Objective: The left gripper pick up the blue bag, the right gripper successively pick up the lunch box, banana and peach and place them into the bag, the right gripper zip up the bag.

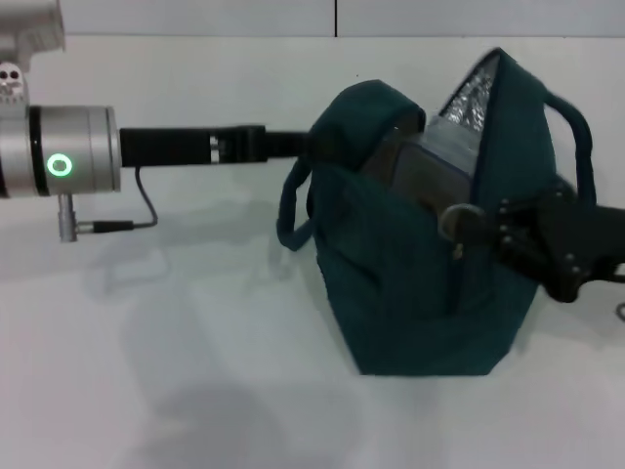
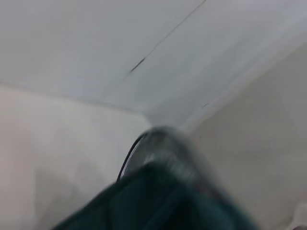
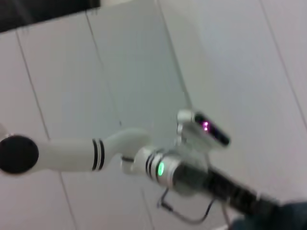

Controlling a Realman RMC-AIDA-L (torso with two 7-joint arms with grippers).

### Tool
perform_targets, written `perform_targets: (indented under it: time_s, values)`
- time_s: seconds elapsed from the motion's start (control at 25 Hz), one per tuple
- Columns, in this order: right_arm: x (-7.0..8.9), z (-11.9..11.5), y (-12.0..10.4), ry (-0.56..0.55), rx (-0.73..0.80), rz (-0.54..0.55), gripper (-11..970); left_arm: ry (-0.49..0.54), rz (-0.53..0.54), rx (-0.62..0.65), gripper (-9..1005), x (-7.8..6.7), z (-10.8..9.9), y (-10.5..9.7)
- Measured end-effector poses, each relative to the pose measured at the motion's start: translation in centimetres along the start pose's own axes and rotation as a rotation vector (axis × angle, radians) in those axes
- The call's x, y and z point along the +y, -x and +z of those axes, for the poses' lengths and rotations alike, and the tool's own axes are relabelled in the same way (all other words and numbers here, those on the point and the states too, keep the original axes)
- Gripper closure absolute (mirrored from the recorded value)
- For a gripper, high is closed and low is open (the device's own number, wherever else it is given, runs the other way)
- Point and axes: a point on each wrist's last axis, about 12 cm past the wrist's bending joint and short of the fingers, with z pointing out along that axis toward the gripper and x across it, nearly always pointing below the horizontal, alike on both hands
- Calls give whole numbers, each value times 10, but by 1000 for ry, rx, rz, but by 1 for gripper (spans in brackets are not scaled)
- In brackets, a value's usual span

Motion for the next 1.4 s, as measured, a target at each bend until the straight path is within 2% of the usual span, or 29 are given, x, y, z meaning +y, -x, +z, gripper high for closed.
perform_targets:
  time_s: [0.12, 0.36, 0.44, 0.6, 0.8, 0.88, 1.0, 1.2, 1.4]
  values:
    - [-4, 10, -3, 16, 55, 7, 951, -43, 51, -72, 803, -4, -2, 5]
    - [-9, 19, -1, 20, 77, -3, 951, -157, 142, -198, 566, -9, -13, -1]
    - [-11, 21, 4, 21, 51, -12, 951, -166, 147, -209, 547, -7, -22, -10]
    - [-13, 23, 13, 14, -3, -34, 952, -155, 164, -233, 509, -4, -41, -43]
    - [-17, 30, 26, 35, -42, -66, 952, -119, 253, -323, 491, -2, -60, -94]
    - [-20, 34, 27, 28, -41, -62, 952, -119, 293, -363, 491, -2, -55, -116]
    - [-22, 42, 33, 50, -51, -65, 952, -107, 309, -381, 493, -1, -43, -132]
    - [-30, 60, 32, 40, -10, -53, 952, -69, 319, -388, 495, 6, -23, -143]
    - [-32, 59, 27, 6, -2, -42, 951, -39, 317, -365, 495, 10, -11, -148]
